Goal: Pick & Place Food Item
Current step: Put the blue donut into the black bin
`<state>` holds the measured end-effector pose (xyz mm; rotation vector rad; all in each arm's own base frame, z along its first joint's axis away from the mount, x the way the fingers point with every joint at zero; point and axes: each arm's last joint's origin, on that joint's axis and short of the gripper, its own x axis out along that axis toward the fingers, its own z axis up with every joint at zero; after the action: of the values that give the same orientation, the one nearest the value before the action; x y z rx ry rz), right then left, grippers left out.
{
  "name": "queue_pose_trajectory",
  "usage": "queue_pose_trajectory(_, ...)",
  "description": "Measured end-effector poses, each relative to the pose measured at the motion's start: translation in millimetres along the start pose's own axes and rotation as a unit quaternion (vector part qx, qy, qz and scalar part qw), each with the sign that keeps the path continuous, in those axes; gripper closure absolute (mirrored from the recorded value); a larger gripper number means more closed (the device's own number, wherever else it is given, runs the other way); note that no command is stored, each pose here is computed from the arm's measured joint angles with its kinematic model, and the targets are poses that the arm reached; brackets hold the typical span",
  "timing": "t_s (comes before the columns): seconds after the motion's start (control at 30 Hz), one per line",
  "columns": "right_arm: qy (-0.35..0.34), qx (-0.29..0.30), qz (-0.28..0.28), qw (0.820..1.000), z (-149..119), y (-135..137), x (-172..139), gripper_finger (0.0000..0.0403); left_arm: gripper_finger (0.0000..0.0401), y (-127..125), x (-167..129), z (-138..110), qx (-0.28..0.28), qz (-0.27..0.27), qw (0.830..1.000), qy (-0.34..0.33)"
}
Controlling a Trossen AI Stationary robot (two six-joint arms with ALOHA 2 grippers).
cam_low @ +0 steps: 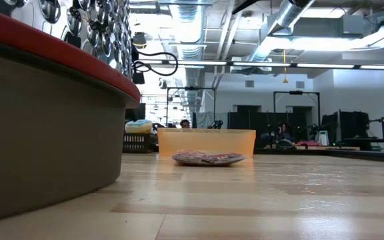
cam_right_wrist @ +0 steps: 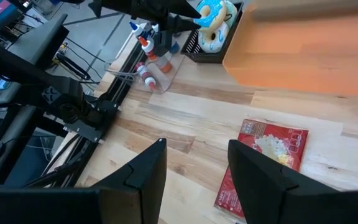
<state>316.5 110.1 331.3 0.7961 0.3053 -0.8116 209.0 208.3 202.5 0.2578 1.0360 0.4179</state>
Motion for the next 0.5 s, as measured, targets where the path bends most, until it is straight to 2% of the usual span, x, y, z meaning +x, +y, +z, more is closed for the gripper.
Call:
queue_pose_trajectory(0.13, 0.002, 0.000, 0.002, 1.000, -1, 0, -1, 0.0239, 0.0263, -5, 0, 3, 0.034, -0.006, 0.999, -0.003)
queue_pose_trajectory(0.3, 0.002, 0.000, 0.002, 1.000, -2, 0, -2, 0.0239, 0.0215, -4, 3, 5, 0.035, 0.003, 0.999, -0.008)
queue_pose_trajectory(0.5, 0.003, 0.003, 0.002, 1.000, -1, 0, -2, 0.0239, 0.0192, -6, 20, 0, 0.033, -0.006, 0.999, 0.015)
